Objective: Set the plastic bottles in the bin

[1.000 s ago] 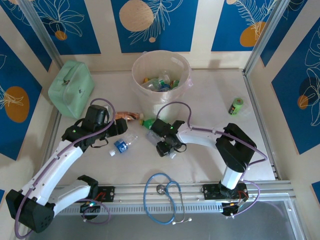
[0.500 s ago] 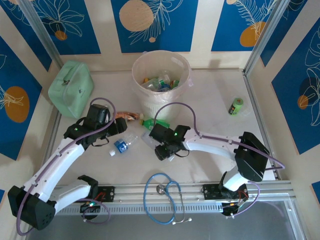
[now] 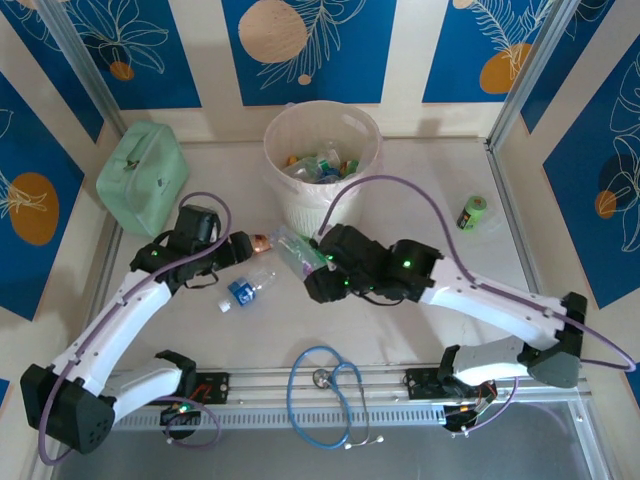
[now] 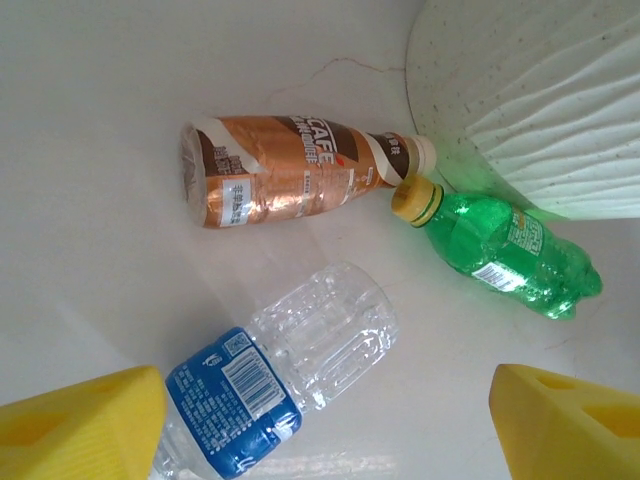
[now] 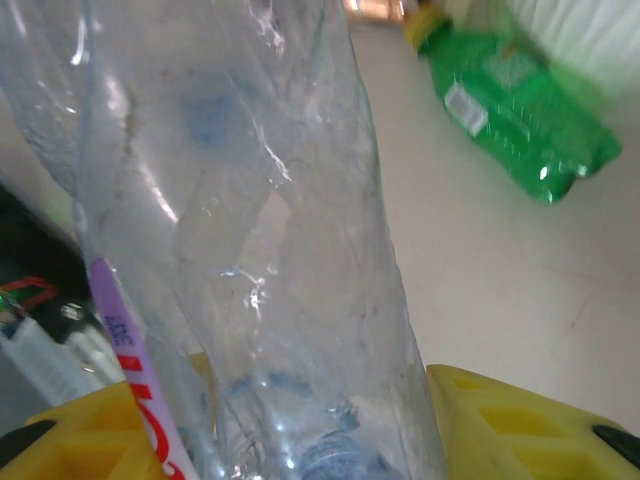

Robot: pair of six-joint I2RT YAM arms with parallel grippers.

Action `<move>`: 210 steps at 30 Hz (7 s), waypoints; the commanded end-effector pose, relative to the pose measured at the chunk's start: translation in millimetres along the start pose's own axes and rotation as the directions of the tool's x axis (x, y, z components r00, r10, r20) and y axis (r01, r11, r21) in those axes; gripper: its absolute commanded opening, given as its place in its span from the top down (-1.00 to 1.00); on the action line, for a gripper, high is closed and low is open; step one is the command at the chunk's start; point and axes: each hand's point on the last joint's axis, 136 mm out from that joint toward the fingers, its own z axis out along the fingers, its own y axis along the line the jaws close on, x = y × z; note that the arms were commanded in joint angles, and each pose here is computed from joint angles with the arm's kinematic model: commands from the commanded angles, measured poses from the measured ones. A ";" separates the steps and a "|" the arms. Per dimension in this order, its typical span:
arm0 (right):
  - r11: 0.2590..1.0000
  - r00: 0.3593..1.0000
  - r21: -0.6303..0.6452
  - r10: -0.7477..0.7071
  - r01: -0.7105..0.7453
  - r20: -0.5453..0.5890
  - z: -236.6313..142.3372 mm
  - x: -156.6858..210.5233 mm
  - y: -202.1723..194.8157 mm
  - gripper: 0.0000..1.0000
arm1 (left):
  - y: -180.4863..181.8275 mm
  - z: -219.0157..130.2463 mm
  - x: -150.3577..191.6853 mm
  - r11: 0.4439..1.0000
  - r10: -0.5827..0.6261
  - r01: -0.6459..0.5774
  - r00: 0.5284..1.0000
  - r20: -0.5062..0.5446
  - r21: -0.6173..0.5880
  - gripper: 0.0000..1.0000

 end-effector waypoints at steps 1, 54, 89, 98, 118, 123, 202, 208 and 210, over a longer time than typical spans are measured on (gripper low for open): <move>0.998 0.994 -0.055 0.034 -0.028 0.105 -37.5 -29.0 4.8 0.07 | -7.3 -2.6 -10.0 1.000 -0.001 0.000 1.000 0.018 0.028 -0.68; 0.915 0.873 -0.121 0.403 -0.385 0.275 -30.6 -245.9 -96.5 -0.54 | 7.0 9.9 4.7 1.000 0.027 -0.028 0.999 -0.027 -0.014 -0.80; 0.951 0.884 -0.079 0.309 -0.301 0.350 -94.8 -108.0 -52.9 -0.39 | -16.8 -0.5 -72.3 0.998 0.039 -0.035 0.996 0.075 -0.059 -0.77; 0.934 0.882 -0.046 0.349 -0.353 0.318 -90.4 -62.6 -67.2 -0.42 | 16.0 66.4 -46.1 0.957 -0.259 0.261 0.965 0.031 -0.129 -0.95; 0.918 0.878 -0.008 0.383 -0.398 0.286 -80.9 -32.7 -83.8 -0.44 | 34.1 88.2 -51.5 0.971 -0.078 0.059 0.994 -0.074 -0.232 -0.84; 0.912 0.873 -0.009 0.395 -0.410 0.285 -78.7 -30.7 -87.9 -0.44 | 36.8 80.1 -42.1 0.962 0.135 -0.168 0.978 -0.158 -0.214 -0.87; 0.869 0.823 -0.032 0.479 -0.494 0.306 -103.5 4.9 -109.1 -0.48 | -40.0 -38.2 -127.0 0.936 0.310 -0.297 0.950 0.041 -0.186 -0.09; 0.866 0.821 -0.041 0.486 -0.498 0.300 -102.5 4.0 -107.5 -0.47 | -123.2 -82.5 -199.4 0.950 0.292 -0.311 0.918 0.268 0.030 -0.09; 0.864 0.819 -0.044 0.490 -0.501 0.299 -102.5 4.7 -107.2 -0.48 | -141.2 -81.6 -217.3 0.946 0.284 -0.318 0.910 0.303 0.067 -0.06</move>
